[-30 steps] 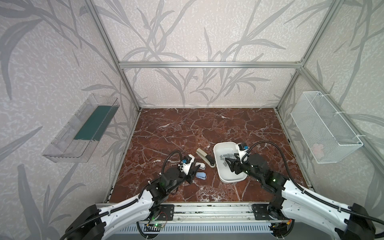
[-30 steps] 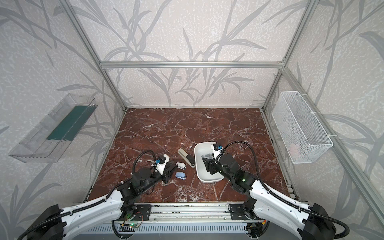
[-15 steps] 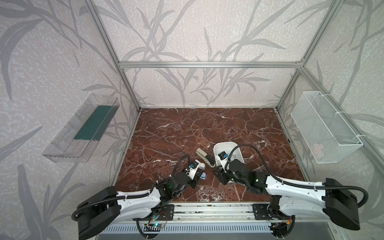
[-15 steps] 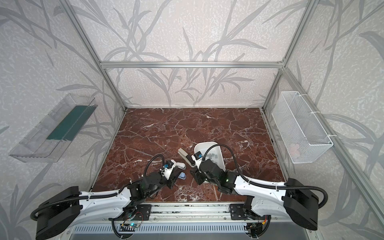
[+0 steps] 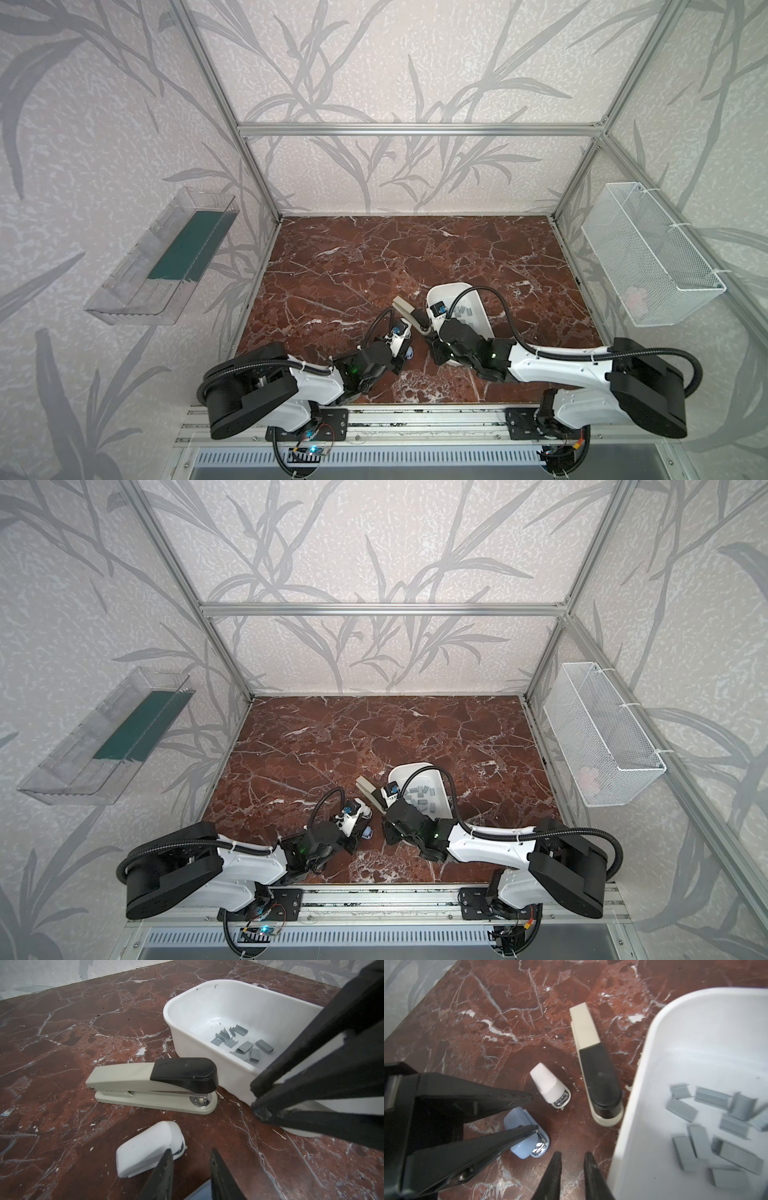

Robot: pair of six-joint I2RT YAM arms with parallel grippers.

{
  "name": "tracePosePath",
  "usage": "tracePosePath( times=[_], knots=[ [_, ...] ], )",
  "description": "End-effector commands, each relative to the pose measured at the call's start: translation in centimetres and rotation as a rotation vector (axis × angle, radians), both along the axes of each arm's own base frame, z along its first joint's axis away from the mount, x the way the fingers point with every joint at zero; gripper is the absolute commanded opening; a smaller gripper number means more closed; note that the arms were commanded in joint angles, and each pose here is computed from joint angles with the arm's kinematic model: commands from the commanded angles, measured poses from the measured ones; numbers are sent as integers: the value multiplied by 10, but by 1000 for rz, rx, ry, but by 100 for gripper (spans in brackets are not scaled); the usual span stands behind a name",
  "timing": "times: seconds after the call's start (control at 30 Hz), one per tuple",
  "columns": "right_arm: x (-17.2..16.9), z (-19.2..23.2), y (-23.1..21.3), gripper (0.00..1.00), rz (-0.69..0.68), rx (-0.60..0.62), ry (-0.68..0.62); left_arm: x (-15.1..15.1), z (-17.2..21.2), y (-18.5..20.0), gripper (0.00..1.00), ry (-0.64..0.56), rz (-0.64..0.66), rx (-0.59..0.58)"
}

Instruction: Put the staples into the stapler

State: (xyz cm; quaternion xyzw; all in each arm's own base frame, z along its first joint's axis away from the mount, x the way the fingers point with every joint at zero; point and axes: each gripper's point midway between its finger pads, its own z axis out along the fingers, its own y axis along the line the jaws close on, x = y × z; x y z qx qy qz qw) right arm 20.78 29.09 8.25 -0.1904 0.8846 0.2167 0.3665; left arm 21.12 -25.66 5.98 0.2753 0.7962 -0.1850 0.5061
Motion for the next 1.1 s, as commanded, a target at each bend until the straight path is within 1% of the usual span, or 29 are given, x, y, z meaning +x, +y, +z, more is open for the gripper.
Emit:
tracePosePath(
  times=[0.0,0.23,0.37,0.43,0.5,0.6,0.7,0.77,0.83,0.9,1.07],
  knots=[
    [7,-9,-24,24,-94,-65,-30,5,7,-8,32,-44,12,11],
    [14,-15,-35,24,-134,-99,-23,1,-10,-8,32,-64,25,120],
    [16,-11,-39,24,-144,-96,-29,-4,-20,-10,32,-98,35,197],
    [16,-7,-40,24,-146,-89,-34,-6,-23,-15,31,-114,26,215],
    [15,-5,-41,24,-147,-91,-37,-8,-26,-23,25,-124,1,204],
    [14,-1,-43,24,-150,-86,-38,-14,-33,-33,22,-115,-39,171],
    [14,1,-44,24,-149,-77,-39,-17,-29,-37,22,-119,-56,96],
    [13,2,-43,24,-145,-73,-38,-19,-24,-38,23,-121,-61,67],
    [13,4,-42,24,-142,-67,-40,-18,-26,-38,22,-112,-60,81],
    [13,5,-41,24,-140,-62,-38,-19,-30,-42,20,-100,-73,95],
    [14,8,-39,23,-138,-53,-38,-22,-34,-48,20,-89,-87,36]
  ],
)
